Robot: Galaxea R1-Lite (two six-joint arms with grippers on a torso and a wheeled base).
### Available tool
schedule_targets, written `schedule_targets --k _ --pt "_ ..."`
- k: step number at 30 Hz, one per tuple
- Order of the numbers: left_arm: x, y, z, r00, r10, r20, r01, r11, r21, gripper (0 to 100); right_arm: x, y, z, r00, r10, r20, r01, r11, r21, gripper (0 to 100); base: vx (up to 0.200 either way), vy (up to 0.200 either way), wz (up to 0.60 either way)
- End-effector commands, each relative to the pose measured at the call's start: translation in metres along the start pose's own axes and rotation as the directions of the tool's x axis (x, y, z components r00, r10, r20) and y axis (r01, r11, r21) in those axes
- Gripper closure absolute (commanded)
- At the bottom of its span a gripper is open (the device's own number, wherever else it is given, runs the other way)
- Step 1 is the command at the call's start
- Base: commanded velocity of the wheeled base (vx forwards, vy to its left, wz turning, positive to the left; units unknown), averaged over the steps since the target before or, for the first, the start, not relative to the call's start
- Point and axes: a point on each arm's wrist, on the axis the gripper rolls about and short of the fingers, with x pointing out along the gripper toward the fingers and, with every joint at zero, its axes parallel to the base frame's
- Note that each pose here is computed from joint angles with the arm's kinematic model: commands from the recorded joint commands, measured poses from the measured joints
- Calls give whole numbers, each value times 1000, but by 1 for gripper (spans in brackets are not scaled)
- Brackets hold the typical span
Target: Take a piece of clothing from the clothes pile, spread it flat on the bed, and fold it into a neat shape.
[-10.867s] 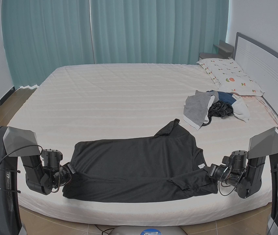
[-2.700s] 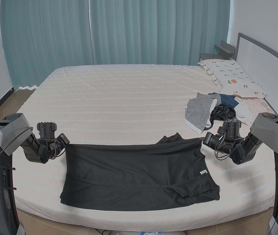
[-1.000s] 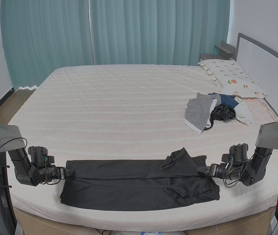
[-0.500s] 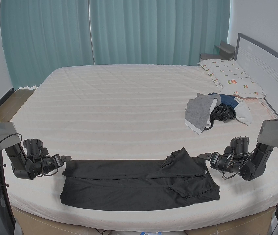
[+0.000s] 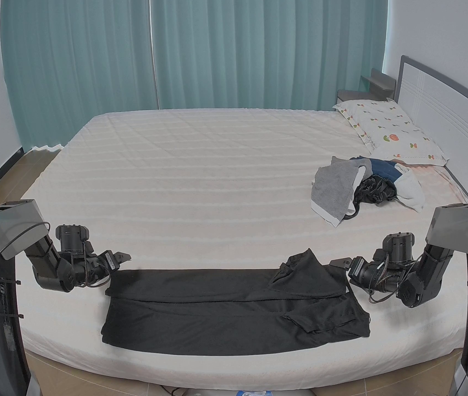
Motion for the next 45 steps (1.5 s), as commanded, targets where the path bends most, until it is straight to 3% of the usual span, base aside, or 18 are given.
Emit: schedule_targets --k 1,11,12,32,33,45 --pt "9 3 -5 1000 9 -9 -9 1000 4 0 2 -5 -7 1000 -7 -10 7 1000 -2 0 0 0 0" --pt "10 2 -6 1000 7 -10 -7 1000 2 0 4 -3 -4 1000 -3 -3 3 1000 -3 0 0 0 0" --pt "10 2 -6 1000 6 -11 -6 1000 2 100 4 -3 -4 1000 -2 -2 2 1000 -2 0 0 0 0" --pt "10 3 -6 1000 8 4 -8 1000 -4 100 30 4 3 999 16 51 -15 999 -28 0 0 0 0" --pt "10 3 -6 1000 8 4 -8 1000 -5 100 30 5 2 999 17 48 -15 999 -31 100 0 0 0" --pt "9 4 -4 1000 8 8 -8 1000 -8 100 30 1 3 994 -47 100 50 998 -27 100 0 0 0"
